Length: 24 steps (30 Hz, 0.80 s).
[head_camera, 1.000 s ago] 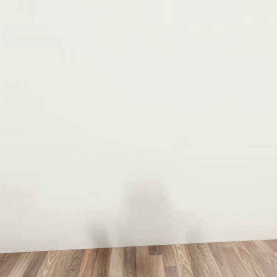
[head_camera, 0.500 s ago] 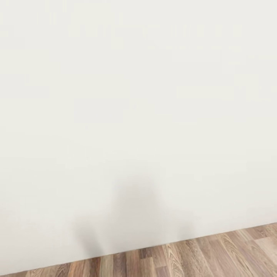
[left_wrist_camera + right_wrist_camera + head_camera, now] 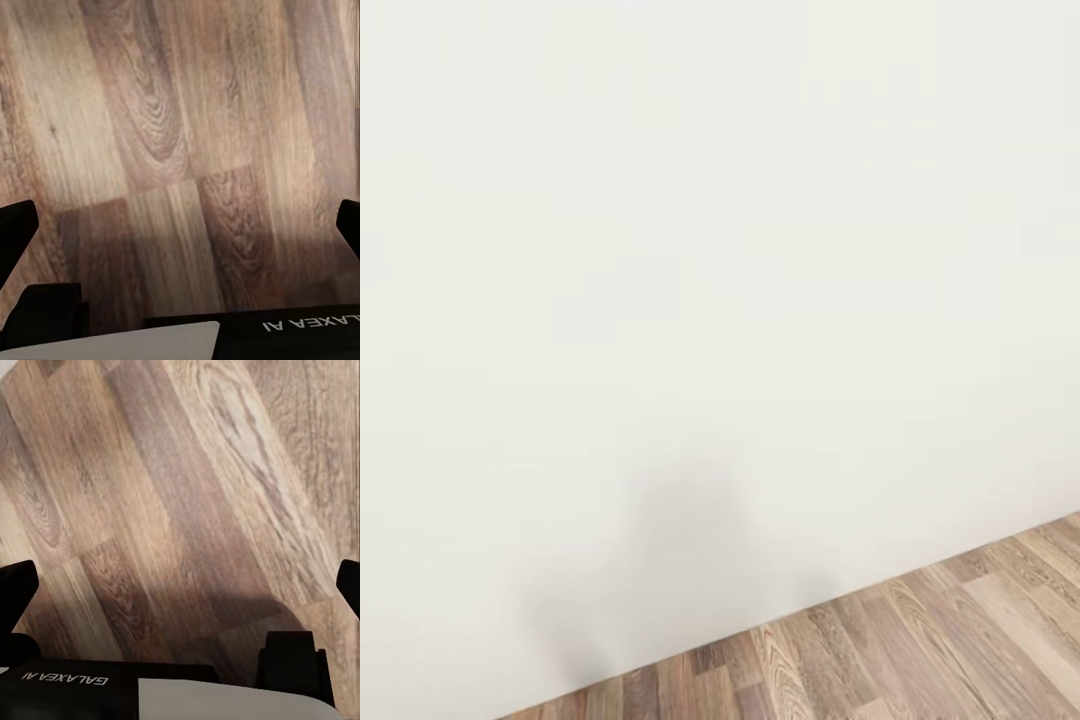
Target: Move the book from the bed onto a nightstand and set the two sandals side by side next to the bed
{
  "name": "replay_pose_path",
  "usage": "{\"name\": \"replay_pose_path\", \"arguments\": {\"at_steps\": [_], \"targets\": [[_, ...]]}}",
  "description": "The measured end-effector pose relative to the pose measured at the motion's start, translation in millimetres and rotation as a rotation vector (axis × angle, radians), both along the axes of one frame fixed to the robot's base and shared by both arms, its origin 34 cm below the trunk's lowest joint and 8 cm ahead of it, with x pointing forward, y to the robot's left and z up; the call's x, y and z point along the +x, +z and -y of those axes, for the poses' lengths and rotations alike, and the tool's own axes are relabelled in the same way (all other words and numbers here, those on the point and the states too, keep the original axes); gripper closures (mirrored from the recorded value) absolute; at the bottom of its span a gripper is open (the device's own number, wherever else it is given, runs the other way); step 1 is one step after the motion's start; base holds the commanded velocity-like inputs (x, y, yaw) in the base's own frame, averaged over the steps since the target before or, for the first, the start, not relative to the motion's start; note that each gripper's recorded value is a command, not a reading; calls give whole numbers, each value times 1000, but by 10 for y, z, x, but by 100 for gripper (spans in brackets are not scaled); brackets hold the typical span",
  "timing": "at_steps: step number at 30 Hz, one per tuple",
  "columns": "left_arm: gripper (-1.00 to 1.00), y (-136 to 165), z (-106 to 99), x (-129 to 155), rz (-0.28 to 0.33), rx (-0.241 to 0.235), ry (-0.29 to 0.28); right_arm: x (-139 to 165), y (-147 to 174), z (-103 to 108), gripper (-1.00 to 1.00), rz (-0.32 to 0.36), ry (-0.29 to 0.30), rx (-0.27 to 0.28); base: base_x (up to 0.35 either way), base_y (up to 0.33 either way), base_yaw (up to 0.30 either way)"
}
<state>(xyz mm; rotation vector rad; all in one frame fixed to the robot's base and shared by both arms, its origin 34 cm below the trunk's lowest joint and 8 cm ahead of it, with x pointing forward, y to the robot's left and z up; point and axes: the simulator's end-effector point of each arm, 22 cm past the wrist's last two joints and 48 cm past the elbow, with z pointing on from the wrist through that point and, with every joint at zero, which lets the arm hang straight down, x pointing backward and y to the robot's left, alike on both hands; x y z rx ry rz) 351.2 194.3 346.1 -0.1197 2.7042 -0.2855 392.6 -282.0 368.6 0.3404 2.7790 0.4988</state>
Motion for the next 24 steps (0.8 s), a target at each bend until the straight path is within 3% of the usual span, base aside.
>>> {"name": "replay_pose_path", "arguments": {"at_steps": [24], "targets": [[-100,0,1,-1,0,0,-1,-1,0,0,-100,0,0,0,0,0,-266]]}}
